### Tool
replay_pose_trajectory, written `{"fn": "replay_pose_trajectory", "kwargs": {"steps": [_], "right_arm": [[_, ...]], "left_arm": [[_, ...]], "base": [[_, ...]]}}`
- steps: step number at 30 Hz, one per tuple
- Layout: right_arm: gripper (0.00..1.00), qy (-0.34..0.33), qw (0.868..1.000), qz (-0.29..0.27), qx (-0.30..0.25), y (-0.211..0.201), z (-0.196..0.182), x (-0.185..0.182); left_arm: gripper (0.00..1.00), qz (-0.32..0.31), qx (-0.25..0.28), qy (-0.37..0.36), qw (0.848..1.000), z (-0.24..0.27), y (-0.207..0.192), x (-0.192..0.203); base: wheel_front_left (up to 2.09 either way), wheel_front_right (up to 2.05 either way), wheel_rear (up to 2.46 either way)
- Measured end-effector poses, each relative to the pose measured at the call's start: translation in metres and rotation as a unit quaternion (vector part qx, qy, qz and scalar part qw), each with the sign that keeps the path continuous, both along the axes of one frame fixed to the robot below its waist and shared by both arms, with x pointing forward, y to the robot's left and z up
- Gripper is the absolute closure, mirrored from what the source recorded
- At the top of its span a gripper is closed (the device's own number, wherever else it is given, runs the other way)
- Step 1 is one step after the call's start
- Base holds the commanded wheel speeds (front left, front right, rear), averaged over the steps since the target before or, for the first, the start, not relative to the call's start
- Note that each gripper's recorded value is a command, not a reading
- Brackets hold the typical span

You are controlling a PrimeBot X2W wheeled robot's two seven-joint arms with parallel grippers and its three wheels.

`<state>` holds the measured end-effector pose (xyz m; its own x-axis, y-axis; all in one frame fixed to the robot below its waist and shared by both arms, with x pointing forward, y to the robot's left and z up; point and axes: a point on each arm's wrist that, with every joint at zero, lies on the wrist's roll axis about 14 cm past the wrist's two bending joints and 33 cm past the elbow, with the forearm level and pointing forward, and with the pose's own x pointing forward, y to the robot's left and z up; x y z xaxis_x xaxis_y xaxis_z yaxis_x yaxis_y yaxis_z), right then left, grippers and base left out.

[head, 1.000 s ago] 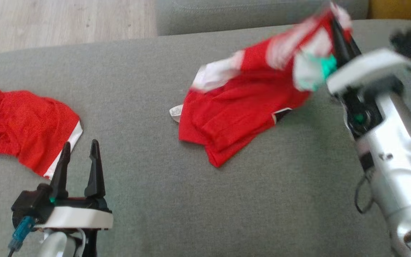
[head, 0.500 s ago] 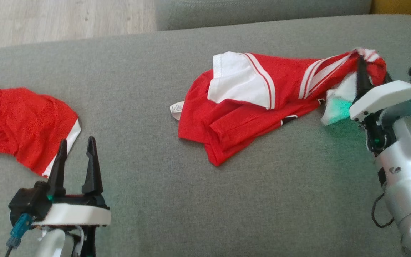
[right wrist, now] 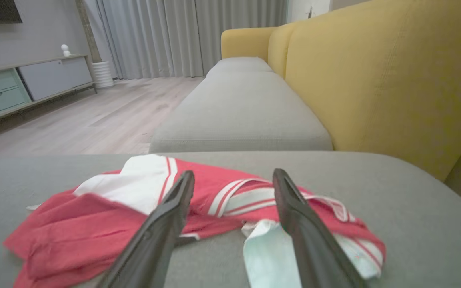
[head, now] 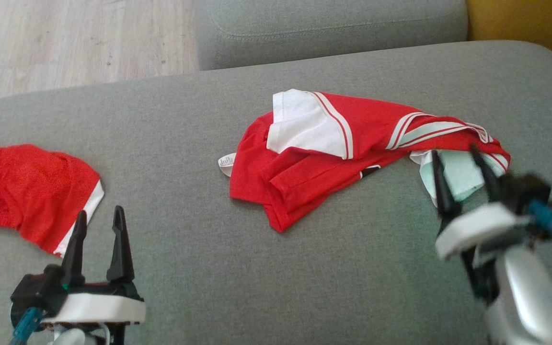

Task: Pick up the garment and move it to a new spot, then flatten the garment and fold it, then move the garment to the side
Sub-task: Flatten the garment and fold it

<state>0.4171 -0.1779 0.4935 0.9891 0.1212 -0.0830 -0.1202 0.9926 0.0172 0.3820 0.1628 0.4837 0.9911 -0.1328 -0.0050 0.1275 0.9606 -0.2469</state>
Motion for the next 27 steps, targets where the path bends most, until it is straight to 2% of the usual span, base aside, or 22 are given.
{"fn": "replay_pose_trajectory", "kwargs": {"steps": [6, 14, 18, 22, 27], "right_arm": [[0.00, 0.045, 0.999, -0.005, 0.025, 0.012, -0.021, -0.038], [0.00, 0.018, 1.000, 0.000, 0.021, 0.016, 0.003, -0.031], [0.00, 0.029, 0.999, 0.001, 0.024, 0.018, -0.004, -0.029], [0.00, 0.045, 0.998, 0.004, 0.036, 0.022, -0.014, -0.027], [0.00, 0.057, 0.997, 0.010, 0.045, 0.027, -0.022, -0.028]], "left_arm": [[0.00, -0.004, -0.002, -0.002, 1.000, 0.001, -0.003, 0.003], [0.00, -0.029, 0.005, 0.011, 1.000, -0.008, -0.018, 0.004], [0.00, -0.129, -0.007, 0.052, 0.990, -0.023, -0.081, -0.001], [0.00, -0.236, -0.009, 0.101, 0.967, -0.038, -0.152, -0.007], [0.00, -0.283, -0.016, 0.137, 0.949, -0.048, -0.186, 0.001]], "base": [[0.00, 0.00, 0.00], [0.00, 0.00, 0.00], [0.00, 0.00, 0.00], [0.00, 0.00, 0.00], [0.00, 0.00, 0.00]]}}
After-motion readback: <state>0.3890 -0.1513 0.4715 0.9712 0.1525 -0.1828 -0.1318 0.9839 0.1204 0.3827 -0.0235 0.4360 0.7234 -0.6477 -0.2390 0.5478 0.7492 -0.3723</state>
